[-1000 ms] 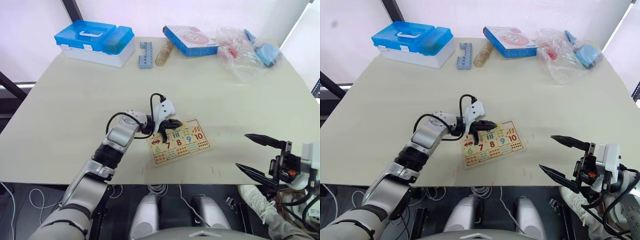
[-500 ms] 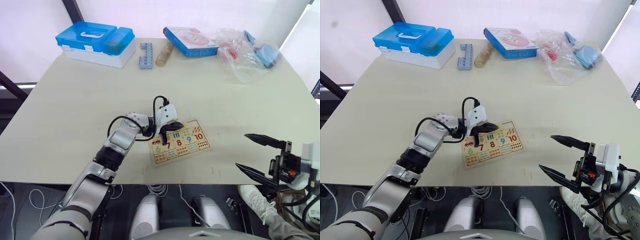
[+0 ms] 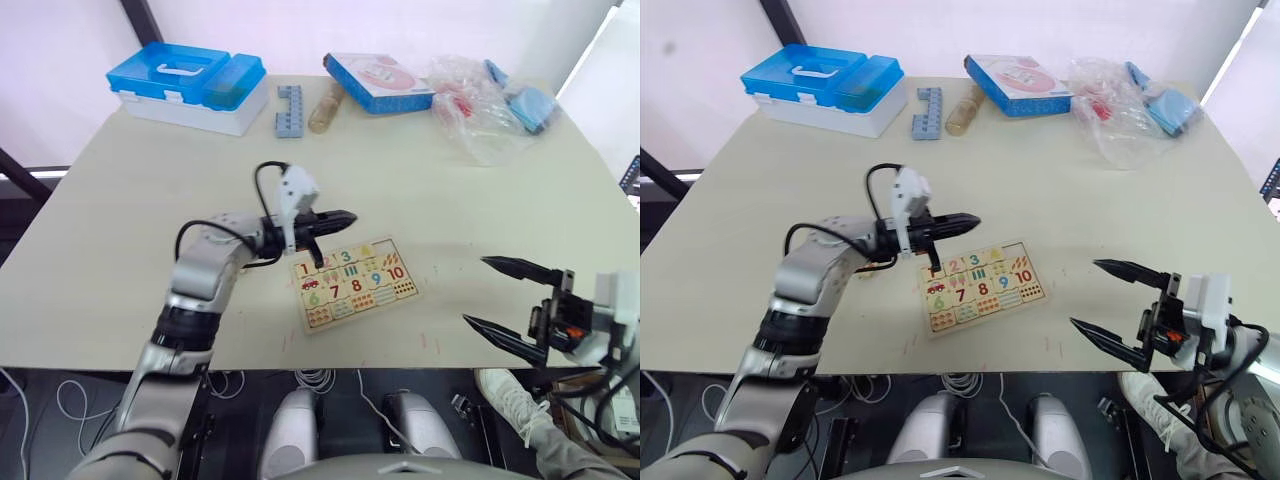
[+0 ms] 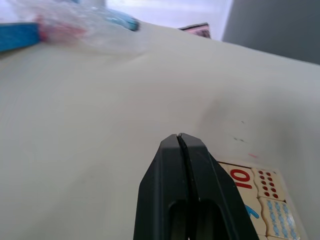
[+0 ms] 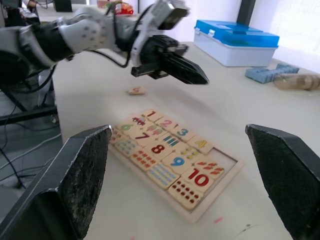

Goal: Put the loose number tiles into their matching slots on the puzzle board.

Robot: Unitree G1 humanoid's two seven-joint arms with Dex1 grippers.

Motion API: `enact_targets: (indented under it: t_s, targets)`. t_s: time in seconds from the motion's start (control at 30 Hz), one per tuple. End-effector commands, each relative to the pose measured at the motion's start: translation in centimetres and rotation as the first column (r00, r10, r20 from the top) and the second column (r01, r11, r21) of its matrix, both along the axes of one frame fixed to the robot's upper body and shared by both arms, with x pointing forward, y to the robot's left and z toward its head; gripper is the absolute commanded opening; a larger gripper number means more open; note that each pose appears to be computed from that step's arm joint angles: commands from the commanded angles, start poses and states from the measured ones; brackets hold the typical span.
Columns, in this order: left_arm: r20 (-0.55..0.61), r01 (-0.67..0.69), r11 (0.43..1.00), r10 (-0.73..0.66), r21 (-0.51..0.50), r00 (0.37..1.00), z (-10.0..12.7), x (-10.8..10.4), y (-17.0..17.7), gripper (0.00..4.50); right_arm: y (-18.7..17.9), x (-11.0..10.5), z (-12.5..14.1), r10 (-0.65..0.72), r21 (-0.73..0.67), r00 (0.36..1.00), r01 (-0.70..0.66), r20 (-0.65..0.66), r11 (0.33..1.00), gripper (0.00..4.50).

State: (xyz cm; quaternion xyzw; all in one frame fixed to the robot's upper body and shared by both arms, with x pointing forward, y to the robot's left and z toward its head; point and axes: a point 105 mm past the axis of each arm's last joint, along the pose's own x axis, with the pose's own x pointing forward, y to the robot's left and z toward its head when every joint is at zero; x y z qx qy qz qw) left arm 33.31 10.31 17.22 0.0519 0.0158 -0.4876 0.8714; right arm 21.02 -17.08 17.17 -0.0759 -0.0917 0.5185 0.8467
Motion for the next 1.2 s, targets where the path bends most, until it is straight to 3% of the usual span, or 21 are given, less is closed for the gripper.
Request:
enact_targets:
  t_s: [0.03, 0.33, 0.43, 0.67, 0.93, 1.2]
  targets:
    - [0.085, -0.138, 0.986, 0.146, -0.095, 0.986, 2.4, -1.6, 3.8, 0.03, 0.5, 0.3, 0.3, 0.043, 0.003, 0.999, -0.043, 0.006, 0.999, 4.5]
    - [0.001, -0.407, 0.906, 0.41, -0.113, 0.912, -0.7, -6.3, 9.6, 0.03, 1.2, 1.9, -0.8, 0.09, 0.03, 0.995, -0.089, -0.046, 0.996, 4.5]
    - [-0.024, -0.471, 0.875, 0.472, -0.11, 0.882, -1.6, -7.8, 11.0, 1.12, 0.6, 2.2, -1.1, 0.078, 0.038, 0.995, -0.076, -0.069, 0.996, 4.5]
    - [-0.114, -0.574, 0.814, 0.565, -0.084, 0.817, -3.8, -12.3, 13.6, 4.49, -1.8, 2.0, -2.2, 0.009, -0.002, 0.994, -0.009, -0.107, 1.0, 4.5]
    - [-0.19, -0.64, 0.768, 0.626, -0.022, 0.757, -6.4, -15.4, 15.6, 4.49, -4.7, 1.1, -3.4, -0.072, -0.057, 0.988, 0.065, -0.14, 0.996, 4.5]
    - [-0.193, -0.634, 0.773, 0.62, -0.013, 0.76, -6.8, -15.5, 15.8, 4.49, -4.6, 0.8, -3.4, -0.072, -0.054, 0.989, 0.065, -0.132, 0.996, 4.5]
